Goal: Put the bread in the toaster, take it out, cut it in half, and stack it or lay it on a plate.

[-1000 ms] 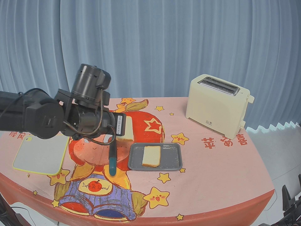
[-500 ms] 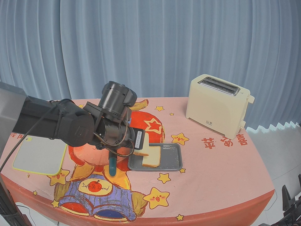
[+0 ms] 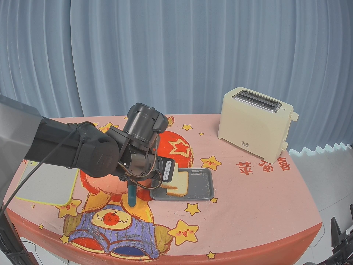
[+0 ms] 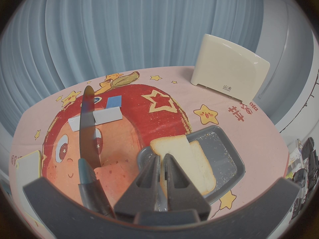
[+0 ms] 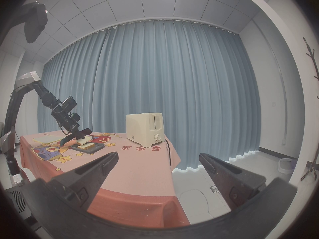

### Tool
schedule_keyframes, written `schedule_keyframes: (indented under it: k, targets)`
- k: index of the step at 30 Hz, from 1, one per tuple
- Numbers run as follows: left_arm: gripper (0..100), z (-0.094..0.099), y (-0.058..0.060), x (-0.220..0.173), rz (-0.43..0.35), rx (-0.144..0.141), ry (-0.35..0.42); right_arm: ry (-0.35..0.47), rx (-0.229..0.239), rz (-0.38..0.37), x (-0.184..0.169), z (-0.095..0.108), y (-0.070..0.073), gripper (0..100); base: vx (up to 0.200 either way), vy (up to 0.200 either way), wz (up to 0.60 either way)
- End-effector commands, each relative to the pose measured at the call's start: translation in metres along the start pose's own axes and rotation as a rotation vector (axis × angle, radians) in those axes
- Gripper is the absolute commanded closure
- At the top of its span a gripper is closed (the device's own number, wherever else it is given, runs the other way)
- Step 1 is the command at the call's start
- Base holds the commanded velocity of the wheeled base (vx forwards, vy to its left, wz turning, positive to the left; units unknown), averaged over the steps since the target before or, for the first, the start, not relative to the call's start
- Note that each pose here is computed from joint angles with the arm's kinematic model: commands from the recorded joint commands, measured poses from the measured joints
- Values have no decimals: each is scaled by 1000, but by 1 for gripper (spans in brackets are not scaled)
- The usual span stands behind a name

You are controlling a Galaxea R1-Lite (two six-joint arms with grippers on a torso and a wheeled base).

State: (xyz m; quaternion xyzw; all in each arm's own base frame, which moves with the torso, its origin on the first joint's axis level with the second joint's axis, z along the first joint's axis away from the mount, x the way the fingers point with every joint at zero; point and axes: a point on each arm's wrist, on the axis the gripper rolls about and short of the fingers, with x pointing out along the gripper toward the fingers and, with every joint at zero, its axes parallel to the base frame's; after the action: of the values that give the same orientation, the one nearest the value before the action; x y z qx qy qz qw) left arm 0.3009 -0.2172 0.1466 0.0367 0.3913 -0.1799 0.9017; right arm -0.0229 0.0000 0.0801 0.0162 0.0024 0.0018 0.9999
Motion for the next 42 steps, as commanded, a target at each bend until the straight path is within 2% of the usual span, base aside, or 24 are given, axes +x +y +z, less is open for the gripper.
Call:
schedule_keyframes:
  k: [1,5,15,16,22,23,26,42]
  targets:
    - [100,0,0,3,2,0,4,-2,0,0,0,-4,0,0,0,0,0]
    - [100,-3,-6,4,-5,13,10,-2,0,1,0,-4,0,0,0,0,0]
    - [100,-7,-7,7,6,22,24,-2,0,1,0,-4,0,0,0,0,0]
    - [0,-7,-7,8,6,23,27,-2,0,1,0,-4,0,0,0,0,0]
    - [0,-6,-7,7,0,14,20,0,0,1,0,-5,0,0,0,0,0]
    - [0,-6,-8,7,-3,4,8,-2,0,1,0,-4,0,0,0,0,0]
    - [0,-5,-8,6,-8,-1,-18,-2,0,1,0,-4,0,0,0,0,0]
    - [0,-9,-4,-8,-9,3,-32,-2,0,0,0,-4,0,0,0,0,0]
